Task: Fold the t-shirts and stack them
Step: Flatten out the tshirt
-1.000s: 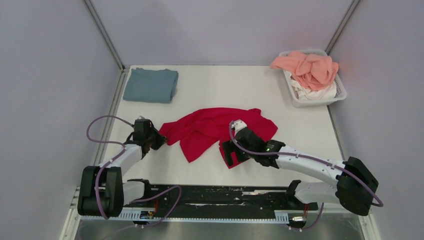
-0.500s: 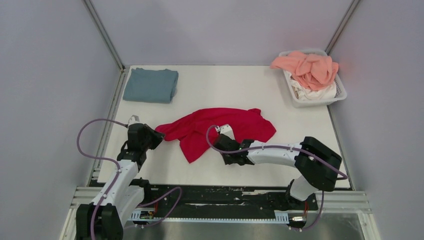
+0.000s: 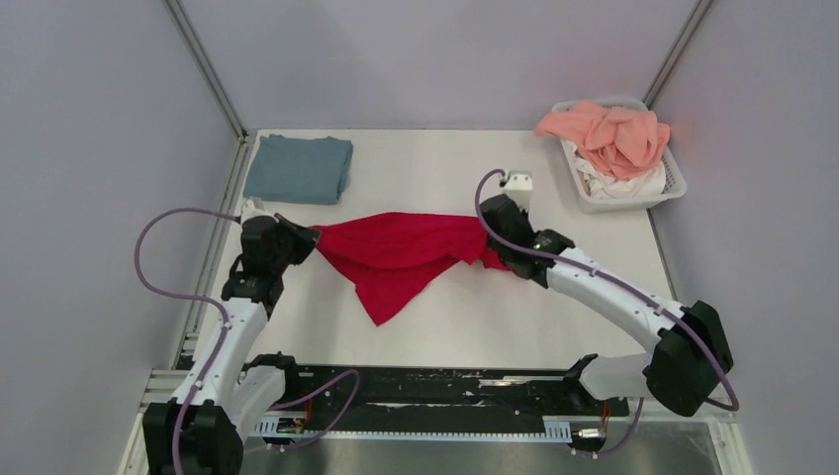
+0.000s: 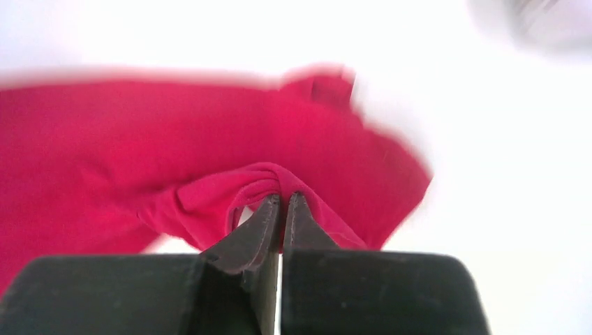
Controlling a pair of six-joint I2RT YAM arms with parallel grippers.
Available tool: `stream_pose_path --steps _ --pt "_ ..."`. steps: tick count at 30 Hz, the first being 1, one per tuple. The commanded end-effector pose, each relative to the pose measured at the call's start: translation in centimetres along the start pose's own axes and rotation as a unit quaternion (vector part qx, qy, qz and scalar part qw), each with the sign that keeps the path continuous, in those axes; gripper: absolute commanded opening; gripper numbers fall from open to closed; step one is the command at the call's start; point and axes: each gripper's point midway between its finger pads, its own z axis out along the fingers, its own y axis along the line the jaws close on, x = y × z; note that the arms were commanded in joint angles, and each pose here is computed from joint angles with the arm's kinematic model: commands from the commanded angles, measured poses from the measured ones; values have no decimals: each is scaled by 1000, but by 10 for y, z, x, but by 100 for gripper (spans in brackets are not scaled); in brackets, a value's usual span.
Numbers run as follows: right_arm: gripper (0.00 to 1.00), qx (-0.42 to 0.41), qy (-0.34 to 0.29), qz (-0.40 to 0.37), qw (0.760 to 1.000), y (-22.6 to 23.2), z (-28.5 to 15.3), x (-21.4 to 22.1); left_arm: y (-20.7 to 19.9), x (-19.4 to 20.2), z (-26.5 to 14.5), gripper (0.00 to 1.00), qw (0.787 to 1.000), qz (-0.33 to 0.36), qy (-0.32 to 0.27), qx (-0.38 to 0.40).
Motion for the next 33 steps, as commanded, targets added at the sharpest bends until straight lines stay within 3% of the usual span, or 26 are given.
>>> stream_pose_path --steps 1,8,12,20,28,33 --pt "0 43 -189 58 979 -32 -48 -151 -81 -73 -23 0 994 0 -87 73" --pt "0 8 -340 67 938 -65 -156 -252 -143 -138 -96 0 974 25 -186 126" --pt "0 -64 -423 63 902 -77 -235 -288 -175 -157 -154 0 957 54 -223 178" --pt "0 -209 -549 23 809 -91 -387 -324 -232 -169 -299 0 900 111 -286 309" --pt "0 -323 -610 -12 723 -91 -485 -324 -263 -147 -379 0 860 154 -261 410" --pt "0 -279 -618 -2 735 -100 -480 -342 -258 -148 -380 0 867 138 -263 400"
